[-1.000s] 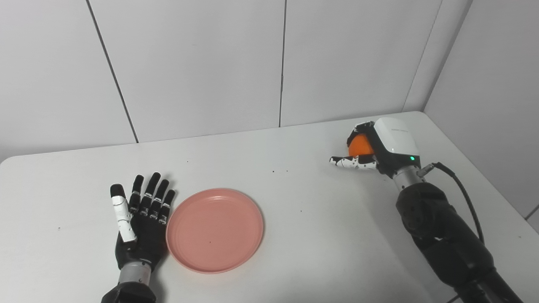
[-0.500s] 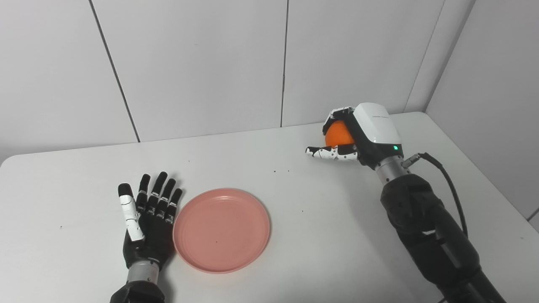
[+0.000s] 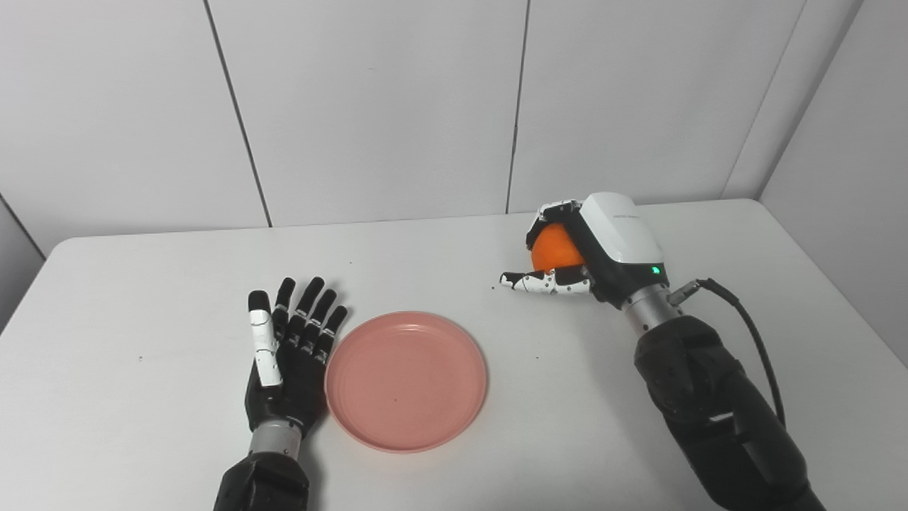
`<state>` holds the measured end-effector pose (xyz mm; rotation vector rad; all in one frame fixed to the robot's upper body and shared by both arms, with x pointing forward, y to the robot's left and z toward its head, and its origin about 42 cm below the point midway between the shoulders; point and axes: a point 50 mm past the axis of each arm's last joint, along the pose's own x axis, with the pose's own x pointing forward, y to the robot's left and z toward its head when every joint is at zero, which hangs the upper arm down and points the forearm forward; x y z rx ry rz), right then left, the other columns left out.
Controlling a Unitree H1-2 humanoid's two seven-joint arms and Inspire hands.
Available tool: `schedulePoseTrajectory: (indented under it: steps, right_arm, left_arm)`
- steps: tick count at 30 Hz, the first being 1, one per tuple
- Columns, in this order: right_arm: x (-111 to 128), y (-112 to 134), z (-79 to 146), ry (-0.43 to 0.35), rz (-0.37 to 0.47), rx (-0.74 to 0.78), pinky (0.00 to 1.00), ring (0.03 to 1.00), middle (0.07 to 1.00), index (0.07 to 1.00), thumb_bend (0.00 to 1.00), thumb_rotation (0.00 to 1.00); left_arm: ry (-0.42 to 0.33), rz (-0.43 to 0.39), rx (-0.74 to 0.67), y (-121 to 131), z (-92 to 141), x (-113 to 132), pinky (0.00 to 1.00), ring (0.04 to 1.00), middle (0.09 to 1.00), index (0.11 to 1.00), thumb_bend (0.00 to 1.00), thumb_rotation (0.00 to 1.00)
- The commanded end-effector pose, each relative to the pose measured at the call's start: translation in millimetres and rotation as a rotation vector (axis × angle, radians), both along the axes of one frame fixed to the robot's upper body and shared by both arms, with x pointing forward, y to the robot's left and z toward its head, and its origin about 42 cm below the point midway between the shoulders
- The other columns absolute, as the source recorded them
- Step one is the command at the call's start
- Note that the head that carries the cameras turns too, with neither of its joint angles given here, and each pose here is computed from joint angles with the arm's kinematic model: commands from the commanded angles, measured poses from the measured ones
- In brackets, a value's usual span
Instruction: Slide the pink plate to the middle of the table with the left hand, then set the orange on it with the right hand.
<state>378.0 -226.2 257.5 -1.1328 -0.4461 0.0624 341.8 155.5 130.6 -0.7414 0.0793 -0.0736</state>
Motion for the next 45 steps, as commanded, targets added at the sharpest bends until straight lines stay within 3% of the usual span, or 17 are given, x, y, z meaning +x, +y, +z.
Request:
schedulePoseTrajectory:
  steps: [1, 5, 9, 13, 24, 34, 40, 45]
  right_arm:
    - [-3.5, 10.2, 22.5, -0.107, 0.070, -0.006, 0.10, 0.151, 0.219, 0.252, 0.51, 0.44]
    - [-7.0, 20.0, 19.7, -0.107, 0.109, 0.007, 0.09, 0.140, 0.207, 0.245, 0.50, 0.38]
    - [-8.8, 25.0, 21.7, -0.102, 0.130, 0.015, 0.09, 0.140, 0.207, 0.245, 0.49, 0.43]
    - [-13.7, 34.4, 25.4, -0.116, 0.173, 0.005, 0.10, 0.154, 0.223, 0.273, 0.50, 0.39]
    - [-19.1, 60.4, 29.1, -0.103, 0.271, 0.023, 0.12, 0.173, 0.241, 0.292, 0.51, 0.42]
    - [-16.4, 88.1, 19.6, -0.062, 0.353, -0.013, 0.12, 0.173, 0.238, 0.279, 0.52, 0.41]
    - [-13.2, 101.1, 7.7, -0.032, 0.386, -0.020, 0.14, 0.200, 0.271, 0.335, 0.51, 0.41]
    - [-13.6, 109.0, -2.6, -0.004, 0.415, -0.023, 0.13, 0.182, 0.249, 0.287, 0.51, 0.43]
  left_arm:
    - [0.150, 0.014, -0.030, -19.7, -28.7, -18.9, 0.88, 0.887, 0.865, 0.959, 0.82, 0.70]
    - [0.153, 0.014, -0.037, -25.2, -30.0, -19.2, 0.89, 0.886, 0.865, 0.957, 0.82, 0.70]
    - [0.154, 0.014, -0.033, -29.5, -30.5, -19.3, 0.89, 0.891, 0.867, 0.959, 0.81, 0.71]
    - [0.154, 0.014, -0.042, -33.1, -31.8, -19.8, 0.90, 0.897, 0.867, 0.956, 0.81, 0.70]
    - [0.160, 0.022, -0.037, -37.3, -33.6, -20.9, 0.89, 0.883, 0.862, 0.937, 0.84, 0.70]
    - [0.162, 0.019, -0.036, -39.0, -35.2, -20.2, 0.88, 0.879, 0.860, 0.939, 0.83, 0.70]
    - [0.161, 0.021, -0.034, -38.4, -35.6, -20.4, 0.87, 0.877, 0.855, 0.936, 0.83, 0.70]
    - [0.160, 0.023, -0.031, -38.8, -35.2, -21.2, 0.88, 0.883, 0.859, 0.938, 0.82, 0.71]
